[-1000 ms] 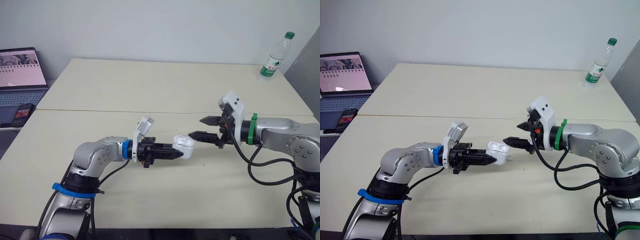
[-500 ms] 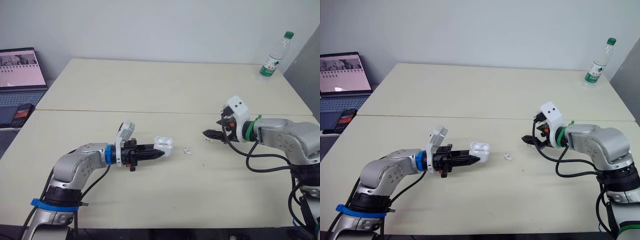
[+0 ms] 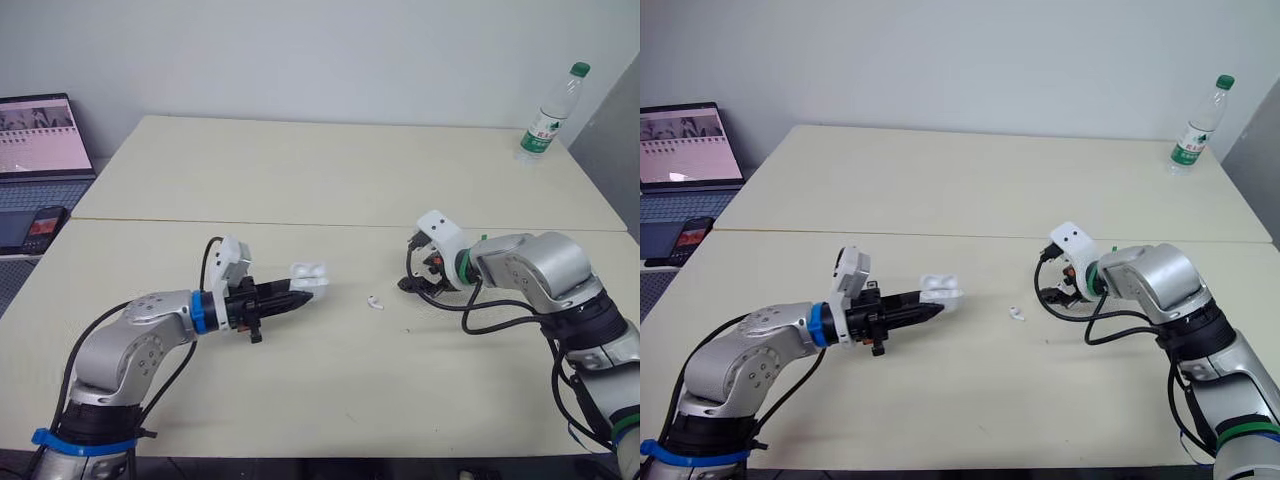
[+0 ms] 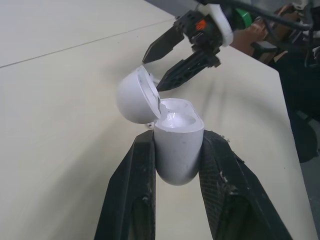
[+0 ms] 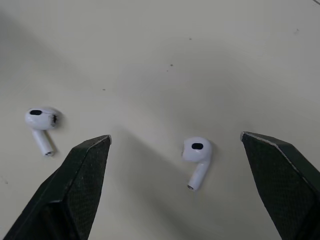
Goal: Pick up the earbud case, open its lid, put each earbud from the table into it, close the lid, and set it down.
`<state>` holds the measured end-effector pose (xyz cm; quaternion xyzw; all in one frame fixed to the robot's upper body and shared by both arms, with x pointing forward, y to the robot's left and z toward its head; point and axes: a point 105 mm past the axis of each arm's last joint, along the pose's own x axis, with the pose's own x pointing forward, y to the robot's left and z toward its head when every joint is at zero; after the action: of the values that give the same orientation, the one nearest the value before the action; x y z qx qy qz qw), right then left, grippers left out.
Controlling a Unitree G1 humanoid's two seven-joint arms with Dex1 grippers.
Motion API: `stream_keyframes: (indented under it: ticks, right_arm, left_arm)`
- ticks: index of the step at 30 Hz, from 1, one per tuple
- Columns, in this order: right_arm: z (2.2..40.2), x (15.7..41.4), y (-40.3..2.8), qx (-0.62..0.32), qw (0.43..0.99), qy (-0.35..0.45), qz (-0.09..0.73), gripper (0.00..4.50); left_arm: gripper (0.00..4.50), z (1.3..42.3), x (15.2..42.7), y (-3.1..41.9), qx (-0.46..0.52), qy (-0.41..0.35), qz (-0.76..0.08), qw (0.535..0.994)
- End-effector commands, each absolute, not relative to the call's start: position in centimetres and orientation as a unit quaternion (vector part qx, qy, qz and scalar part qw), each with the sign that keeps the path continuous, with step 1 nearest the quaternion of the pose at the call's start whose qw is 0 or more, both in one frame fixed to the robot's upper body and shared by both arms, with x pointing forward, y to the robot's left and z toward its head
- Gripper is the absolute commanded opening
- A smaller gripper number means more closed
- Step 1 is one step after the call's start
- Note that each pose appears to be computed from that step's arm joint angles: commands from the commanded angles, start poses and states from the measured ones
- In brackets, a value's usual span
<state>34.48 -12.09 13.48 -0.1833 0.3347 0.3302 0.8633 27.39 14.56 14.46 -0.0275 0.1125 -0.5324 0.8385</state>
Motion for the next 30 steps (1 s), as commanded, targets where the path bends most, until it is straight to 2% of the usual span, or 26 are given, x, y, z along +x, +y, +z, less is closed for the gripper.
stream_keyframes:
  ticks: [1,8,12,22,25,30]
  right_arm:
    - [15.9,34.0,-9.9,-0.204,0.86,0.29,0.367,4.35]
    - [15.0,32.0,-6.5,-0.204,0.834,0.294,0.421,4.35]
    - [13.2,31.3,-6.1,-0.218,0.823,0.314,0.419,4.35]
    - [12.0,31.2,-5.7,-0.251,0.821,0.313,0.407,4.35]
    - [12.0,31.2,-5.6,-0.251,0.821,0.312,0.407,3.78]
    - [11.6,31.1,-5.3,-0.253,0.818,0.316,0.408,1.9]
  left_arm:
    - [0.82,15.7,26.7,14.9,-0.016,0.087,-0.535,0.84]
    - [0.82,15.3,25.6,14.8,-0.021,0.081,-0.547,0.833]
    - [0.82,15.3,25.6,15.0,-0.018,0.075,-0.545,0.835]
    - [0.82,15.0,25.7,14.9,-0.012,0.079,-0.545,0.835]
    - [0.82,15.2,25.9,14.9,-0.017,0.073,-0.544,0.836]
    - [0.82,15.5,26.1,14.9,-0.026,0.065,-0.542,0.838]
